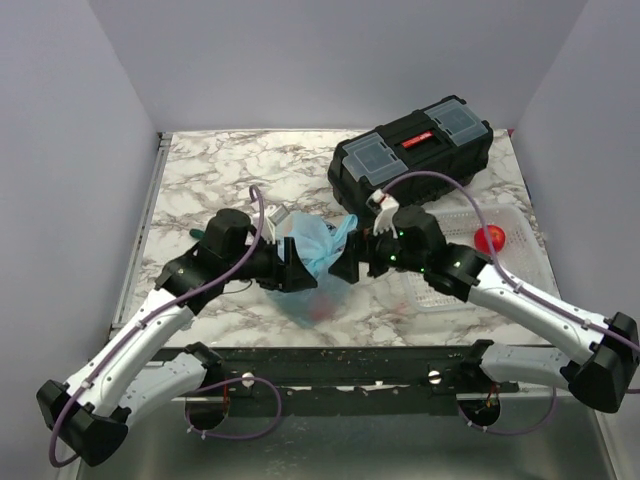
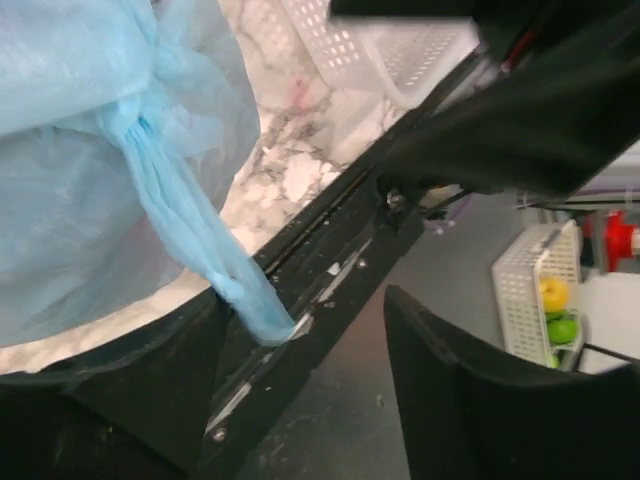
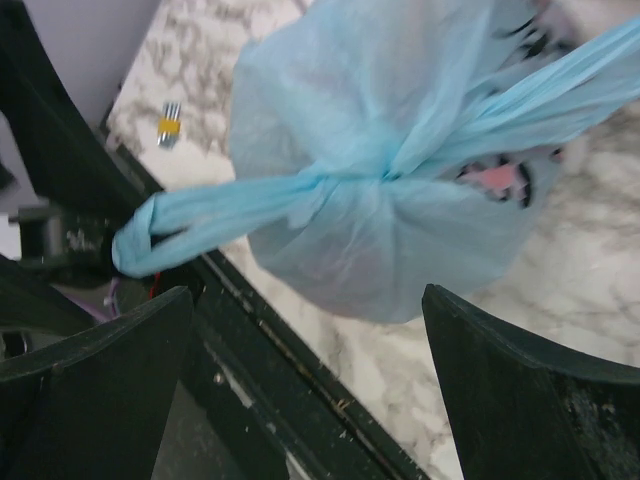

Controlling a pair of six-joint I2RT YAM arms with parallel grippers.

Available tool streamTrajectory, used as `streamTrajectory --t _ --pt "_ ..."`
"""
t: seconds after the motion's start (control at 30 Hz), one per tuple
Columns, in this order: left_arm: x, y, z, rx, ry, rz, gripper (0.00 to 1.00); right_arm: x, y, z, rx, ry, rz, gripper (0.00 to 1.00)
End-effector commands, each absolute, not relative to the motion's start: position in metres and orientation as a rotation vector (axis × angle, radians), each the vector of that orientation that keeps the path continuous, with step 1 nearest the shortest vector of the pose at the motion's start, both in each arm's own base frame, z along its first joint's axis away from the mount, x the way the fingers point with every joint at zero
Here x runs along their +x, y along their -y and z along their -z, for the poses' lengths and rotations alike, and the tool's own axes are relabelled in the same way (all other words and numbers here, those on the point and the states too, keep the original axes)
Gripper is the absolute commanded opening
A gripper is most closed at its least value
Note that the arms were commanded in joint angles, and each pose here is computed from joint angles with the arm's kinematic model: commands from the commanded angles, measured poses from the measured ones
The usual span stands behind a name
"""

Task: Take the fake fruits out of the plastic bag
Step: Move the plastic bag to the center of the board, then untie the plastic bag at the center of the board.

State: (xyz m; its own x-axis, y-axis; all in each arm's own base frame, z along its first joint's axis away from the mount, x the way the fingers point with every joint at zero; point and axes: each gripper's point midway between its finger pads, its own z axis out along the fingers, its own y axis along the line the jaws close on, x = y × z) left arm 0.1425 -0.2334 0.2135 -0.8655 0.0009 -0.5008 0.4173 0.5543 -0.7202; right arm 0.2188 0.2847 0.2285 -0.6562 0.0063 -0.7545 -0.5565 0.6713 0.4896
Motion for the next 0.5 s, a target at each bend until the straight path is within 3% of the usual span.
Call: streamTrajectory --t 0.0,0.1,0.23,0.4,0.47 --pt "0.168 0.212 -0.26 0.48 -2.204 0.966 0.67 0.201 -0.304 -0.214 -0.437 -2.15 -0.983 0.99" --pt "0.193 0.199 -0.296 0.393 -2.042 0.85 0.75 0.194 -0.305 -0.205 -0.384 -2.148 -1.05 0.99" --pt "0.205 0.215 -0.325 0.396 -1.886 0.935 0.78 0.185 -0.311 -0.205 -0.295 -2.12 -1.193 0.98" --pt "0.242 0.23 -0.304 0.415 -2.071 0.817 0.76 0.194 -0.299 -0.187 -0.225 -2.138 -1.104 0.91" --pt "0.263 0.229 -0.289 0.428 -2.174 0.7 0.7 0.193 -0.301 -0.184 -0.272 -2.154 -1.093 0.9"
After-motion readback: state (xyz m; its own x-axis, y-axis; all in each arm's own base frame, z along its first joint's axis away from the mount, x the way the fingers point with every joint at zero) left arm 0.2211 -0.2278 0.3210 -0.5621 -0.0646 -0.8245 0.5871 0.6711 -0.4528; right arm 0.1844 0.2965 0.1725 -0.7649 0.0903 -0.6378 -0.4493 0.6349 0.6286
